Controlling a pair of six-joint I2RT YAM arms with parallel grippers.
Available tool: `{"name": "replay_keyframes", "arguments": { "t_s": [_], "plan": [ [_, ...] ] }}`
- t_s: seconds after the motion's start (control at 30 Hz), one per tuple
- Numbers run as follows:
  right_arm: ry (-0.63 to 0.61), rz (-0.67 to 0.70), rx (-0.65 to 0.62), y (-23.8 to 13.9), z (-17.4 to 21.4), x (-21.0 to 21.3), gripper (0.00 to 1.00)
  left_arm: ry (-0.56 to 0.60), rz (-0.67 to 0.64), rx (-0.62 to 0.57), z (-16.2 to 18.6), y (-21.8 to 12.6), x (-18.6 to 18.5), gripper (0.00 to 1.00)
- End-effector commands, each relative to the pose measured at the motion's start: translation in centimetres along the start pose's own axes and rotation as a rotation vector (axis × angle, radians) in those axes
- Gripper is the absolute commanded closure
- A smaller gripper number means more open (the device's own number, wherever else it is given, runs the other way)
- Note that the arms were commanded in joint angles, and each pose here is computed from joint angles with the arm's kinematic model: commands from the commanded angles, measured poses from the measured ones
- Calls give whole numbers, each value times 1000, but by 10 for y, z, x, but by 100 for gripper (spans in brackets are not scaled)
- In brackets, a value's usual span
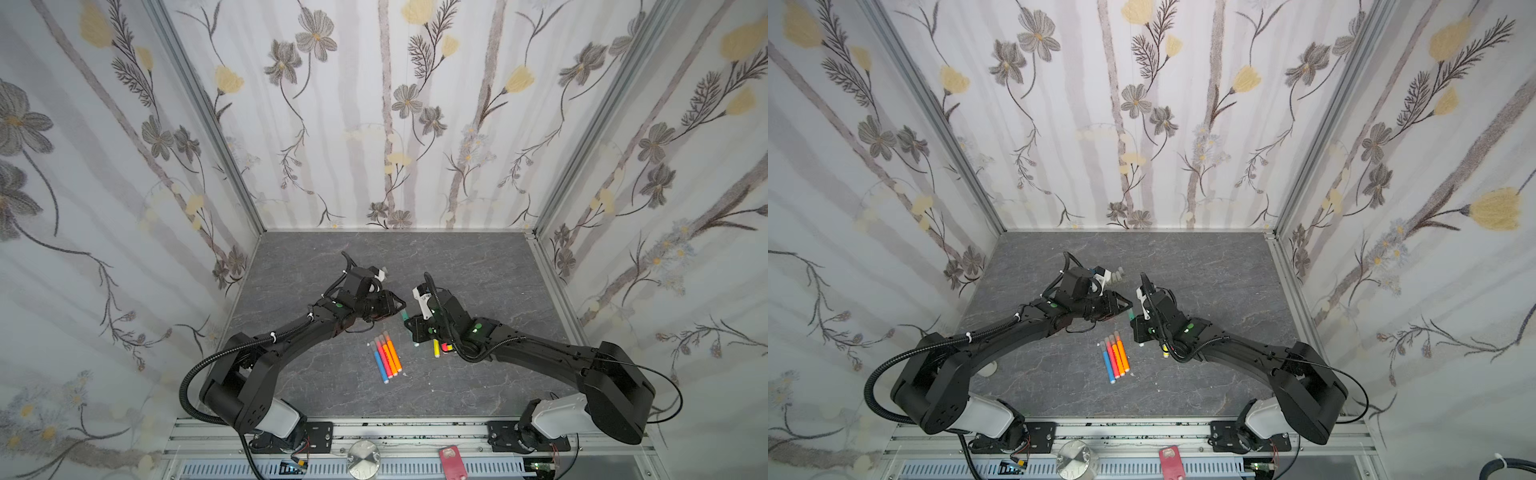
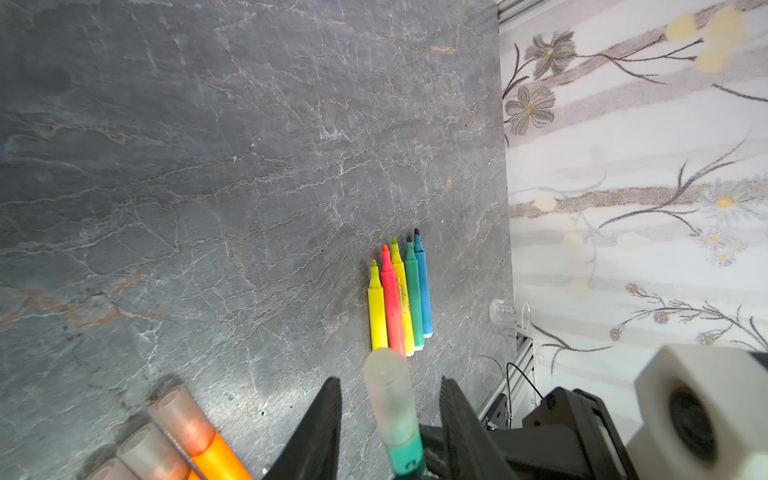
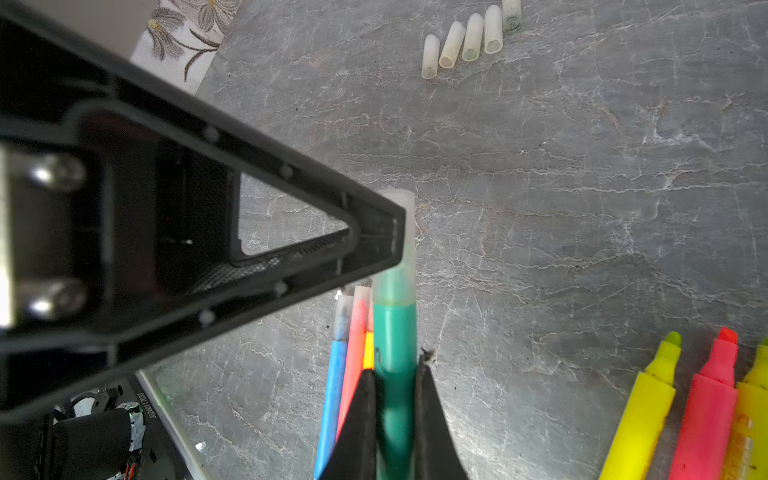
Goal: Open the pen caps
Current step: 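Lift the green marker with the right gripper while the left gripper reaches its cap, then grip the green marker's cap with the left gripper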
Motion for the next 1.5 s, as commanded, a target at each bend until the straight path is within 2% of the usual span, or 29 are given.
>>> {"name": "replay_keyframes", "arguments": {
  "t_s": [0.0,0.27,0.5,0.83,0.97,1.07,1.27,1.47],
  "plan": [
    [10,-38,-36,-1,-8,7,98,16,25,-23,-7,4,-7,61],
    [9,-45,-36,1,-10,9,98,21,7,-31,-9,7,-6,64],
    [14,-49,-37,0,-10,9,99,25,-19,-44,-11,8,-2,75],
    [24,-45,-51,0,-13,7,99,20,-5,-36,-11,10,-3,83],
    [28,-46,-51,1,-14,7,99,19,-4,-34,-11,11,-3,90],
    [27,-44,-52,1,-15,6,98,16,1,-35,-12,11,-4,99],
    [25,-77,-100,-3,-16,7,70,-53,13,-48,-12,11,-4,100],
    [20,-121,-157,-6,-11,4,65,-151,67,-47,-11,15,-6,100]
  ]
}}
Point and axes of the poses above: each gripper's point midway between its finger pads, its own y axis out along the fingers, its own x axis along the line the jaws close on, z = x × y, the point moved 4 cm from there along -y, back along the fingers, and after that the axes turned 4 degrees about y, right-handed, at the moved point
